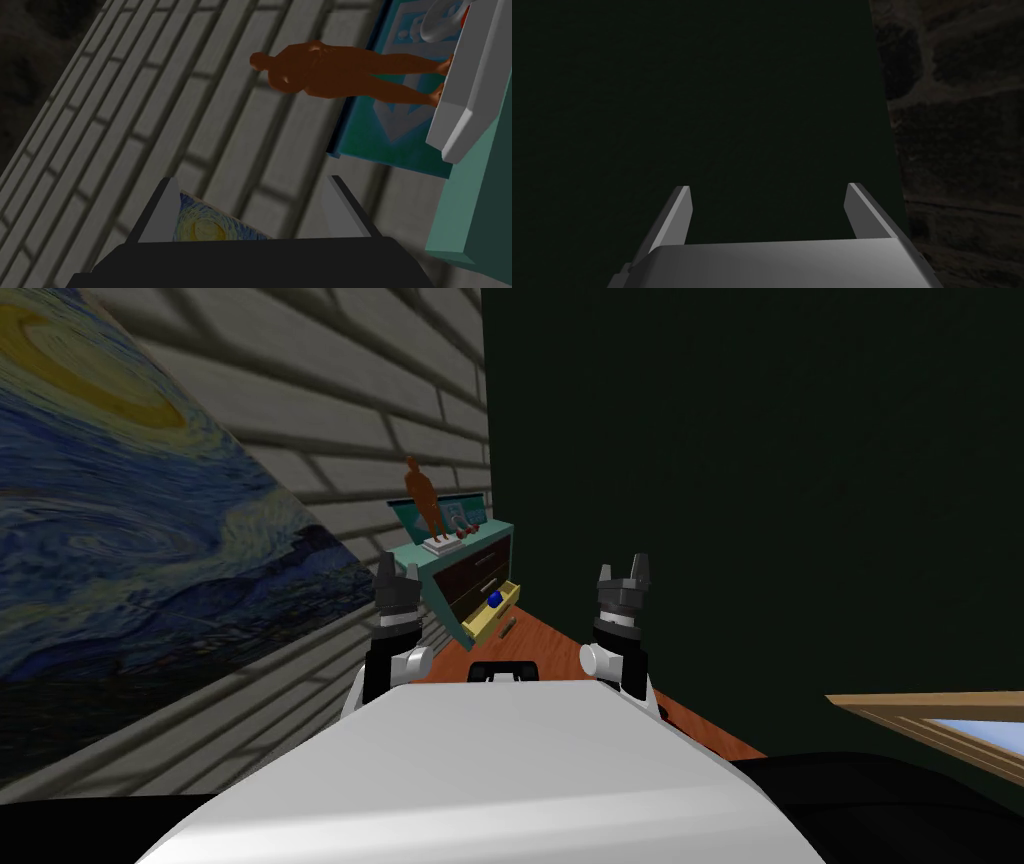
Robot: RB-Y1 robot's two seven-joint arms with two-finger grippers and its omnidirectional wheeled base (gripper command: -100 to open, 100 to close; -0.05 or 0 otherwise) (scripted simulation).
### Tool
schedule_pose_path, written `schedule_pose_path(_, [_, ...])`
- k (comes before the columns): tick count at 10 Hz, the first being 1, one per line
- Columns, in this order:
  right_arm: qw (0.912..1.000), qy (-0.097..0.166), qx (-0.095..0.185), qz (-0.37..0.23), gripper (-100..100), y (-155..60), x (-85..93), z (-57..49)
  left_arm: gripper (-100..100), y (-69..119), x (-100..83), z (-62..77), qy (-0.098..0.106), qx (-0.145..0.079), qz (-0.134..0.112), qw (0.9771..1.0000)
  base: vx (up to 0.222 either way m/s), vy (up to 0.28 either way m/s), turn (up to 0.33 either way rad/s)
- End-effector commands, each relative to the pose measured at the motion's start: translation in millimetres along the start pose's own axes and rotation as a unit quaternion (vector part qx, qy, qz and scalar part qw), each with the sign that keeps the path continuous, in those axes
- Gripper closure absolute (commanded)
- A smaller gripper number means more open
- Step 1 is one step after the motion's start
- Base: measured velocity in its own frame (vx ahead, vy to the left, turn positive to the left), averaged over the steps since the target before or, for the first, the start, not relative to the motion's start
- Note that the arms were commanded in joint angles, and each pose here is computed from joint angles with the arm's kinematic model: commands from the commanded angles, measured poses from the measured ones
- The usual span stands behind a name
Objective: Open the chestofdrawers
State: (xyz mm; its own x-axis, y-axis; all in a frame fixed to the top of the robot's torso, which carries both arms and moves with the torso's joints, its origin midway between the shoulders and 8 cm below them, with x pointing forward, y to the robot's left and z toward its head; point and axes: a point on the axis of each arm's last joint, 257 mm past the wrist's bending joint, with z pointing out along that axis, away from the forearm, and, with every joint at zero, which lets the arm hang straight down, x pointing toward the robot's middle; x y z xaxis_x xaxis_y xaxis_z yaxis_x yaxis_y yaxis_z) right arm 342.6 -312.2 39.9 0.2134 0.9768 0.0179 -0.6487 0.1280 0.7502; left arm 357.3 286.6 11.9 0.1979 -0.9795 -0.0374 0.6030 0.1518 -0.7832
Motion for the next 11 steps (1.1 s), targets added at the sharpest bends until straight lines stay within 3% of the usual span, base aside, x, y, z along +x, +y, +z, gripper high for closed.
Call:
schedule_pose_path(1, [1.0, 0.0, 0.0, 0.0, 0, 0, 0.0, 0.0, 0, 0.0, 0.0, 0.0, 0.0, 0.0, 0.0, 1.0, 0.0, 0.0, 0.0])
schedule_pose_path(3, [1.0, 0.0, 0.0, 0.0, 0, 0, 0.0, 0.0, 0, 0.0, 0.0, 0.0, 0.0, 0.0, 0.0, 1.0, 0.0, 0.0, 0.0])
schedule_pose_path(4, [1.0, 0.0, 0.0, 0.0, 0, 0, 0.0, 0.0, -100, 4.3, 5.4, -1.0, 0.021, -0.002, 0.009, 0.9997, 0.013, 0.001, -0.012])
schedule_pose_path(7, [1.0, 0.0, 0.0, 0.0, 0, 0, 0.0, -0.1, -100, 22.2, 15.2, -5.9, 0.059, -0.015, 0.023, 0.9979, 0.03, 0.007, -0.025])
schedule_pose_path(11, [1.0, 0.0, 0.0, 0.0, 0, 0, -0.1, -0.1, -100, 61.5, 23.0, -18.2, 0.089, -0.045, 0.03, 0.9945, 0.051, 0.013, -0.041])
